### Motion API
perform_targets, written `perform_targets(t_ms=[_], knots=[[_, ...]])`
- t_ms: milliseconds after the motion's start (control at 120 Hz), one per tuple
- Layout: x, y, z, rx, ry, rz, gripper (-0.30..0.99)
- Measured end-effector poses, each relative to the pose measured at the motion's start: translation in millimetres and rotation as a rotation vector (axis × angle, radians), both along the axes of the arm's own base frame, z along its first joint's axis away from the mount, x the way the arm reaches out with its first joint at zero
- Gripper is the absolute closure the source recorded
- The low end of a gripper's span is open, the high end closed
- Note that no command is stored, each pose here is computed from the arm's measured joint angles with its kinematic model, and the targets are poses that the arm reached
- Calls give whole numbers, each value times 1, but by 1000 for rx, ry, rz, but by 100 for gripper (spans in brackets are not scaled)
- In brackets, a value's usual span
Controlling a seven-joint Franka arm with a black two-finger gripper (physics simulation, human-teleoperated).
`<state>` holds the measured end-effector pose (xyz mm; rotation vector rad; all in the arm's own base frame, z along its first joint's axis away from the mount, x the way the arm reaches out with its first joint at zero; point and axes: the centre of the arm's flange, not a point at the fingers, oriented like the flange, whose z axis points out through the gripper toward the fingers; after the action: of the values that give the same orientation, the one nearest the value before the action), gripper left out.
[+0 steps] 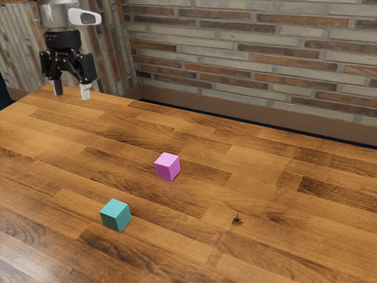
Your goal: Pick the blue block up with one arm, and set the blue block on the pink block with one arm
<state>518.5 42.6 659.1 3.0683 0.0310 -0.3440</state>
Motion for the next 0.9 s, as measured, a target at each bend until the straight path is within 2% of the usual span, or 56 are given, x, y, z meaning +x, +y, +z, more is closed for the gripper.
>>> perform_targets(t_ms=[108, 225, 400, 542, 725, 900], knots=[[10, 21, -26, -2, -61, 34, 2], [-15, 35, -74, -27, -98, 57, 2], [-41, 7, -158, -50, -157, 25, 3], [-49, -5, -211, -46, -197, 37, 3], [-52, -21, -251, -33, -229, 33, 3], [-62, -31, -283, -25, -212, 29, 3]])
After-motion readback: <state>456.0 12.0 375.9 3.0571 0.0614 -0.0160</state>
